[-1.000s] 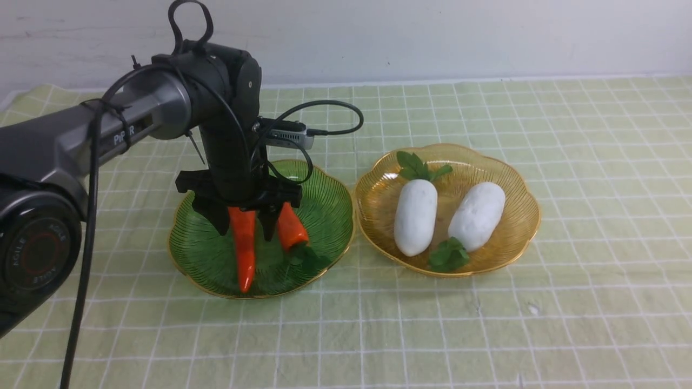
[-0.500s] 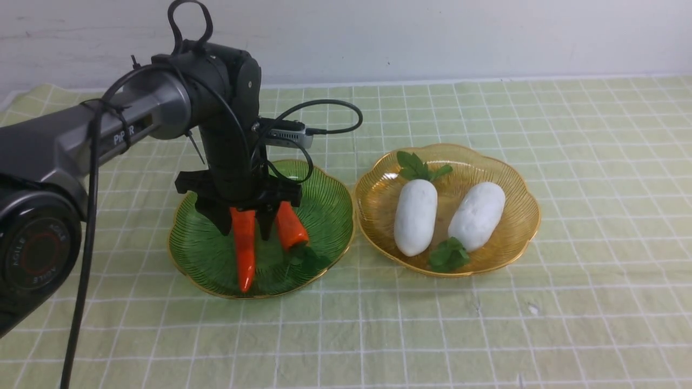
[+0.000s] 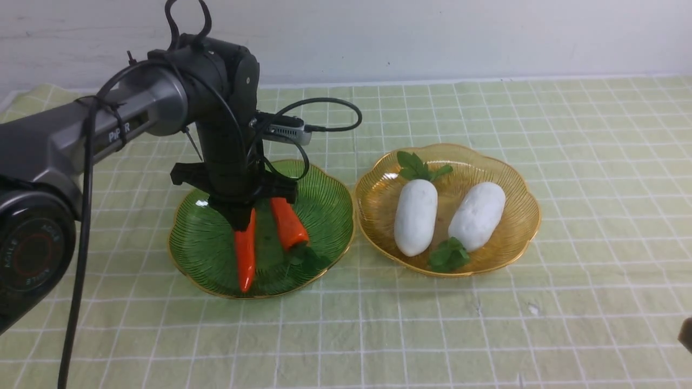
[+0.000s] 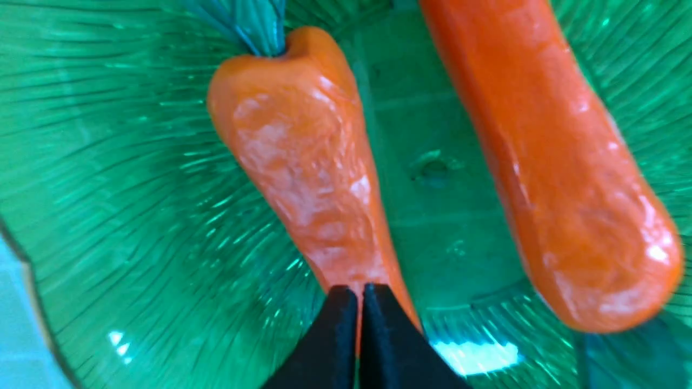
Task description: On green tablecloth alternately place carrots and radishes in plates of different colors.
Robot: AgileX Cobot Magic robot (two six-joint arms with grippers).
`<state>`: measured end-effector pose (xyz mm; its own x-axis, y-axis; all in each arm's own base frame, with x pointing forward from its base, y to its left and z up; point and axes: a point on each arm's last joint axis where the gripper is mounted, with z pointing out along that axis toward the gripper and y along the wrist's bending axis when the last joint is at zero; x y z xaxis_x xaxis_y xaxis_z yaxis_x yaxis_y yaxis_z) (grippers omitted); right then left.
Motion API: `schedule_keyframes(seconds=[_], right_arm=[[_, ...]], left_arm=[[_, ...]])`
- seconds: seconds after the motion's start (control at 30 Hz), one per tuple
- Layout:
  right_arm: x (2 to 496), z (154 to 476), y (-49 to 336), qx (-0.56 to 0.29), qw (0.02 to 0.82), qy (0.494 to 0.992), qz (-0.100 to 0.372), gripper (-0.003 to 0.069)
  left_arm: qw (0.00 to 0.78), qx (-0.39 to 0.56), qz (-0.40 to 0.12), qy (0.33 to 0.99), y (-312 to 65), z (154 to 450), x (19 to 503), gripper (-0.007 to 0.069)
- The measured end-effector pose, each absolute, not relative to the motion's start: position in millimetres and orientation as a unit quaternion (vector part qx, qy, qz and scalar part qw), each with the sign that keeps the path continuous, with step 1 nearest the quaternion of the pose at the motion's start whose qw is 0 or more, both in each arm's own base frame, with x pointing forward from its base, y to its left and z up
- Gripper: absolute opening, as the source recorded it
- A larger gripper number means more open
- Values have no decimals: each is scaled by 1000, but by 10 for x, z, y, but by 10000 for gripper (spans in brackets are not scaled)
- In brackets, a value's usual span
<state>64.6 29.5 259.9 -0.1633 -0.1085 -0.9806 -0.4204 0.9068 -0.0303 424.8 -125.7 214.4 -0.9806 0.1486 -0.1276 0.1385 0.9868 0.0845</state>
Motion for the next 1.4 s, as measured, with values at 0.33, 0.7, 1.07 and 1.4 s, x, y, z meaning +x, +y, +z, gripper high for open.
schedule_keyframes(seconds=[0.33, 0.7, 1.07, 1.4], right_arm=[[530, 2604, 156, -119, 662, 735, 83, -15], [521, 1935, 59, -58, 629, 775, 24, -15], [539, 1796, 57, -57, 620, 782, 21, -15], [542, 1797, 8, -22, 620, 784, -8, -15]], left_arm=[[121, 75, 26, 990, -1228, 2608, 4161, -8], [212, 105, 12, 972, -1118, 3433, 3815, -8], [298, 101, -6, 949, -956, 4173, 3305, -8], [322, 98, -12, 941, -905, 4359, 3139, -8]])
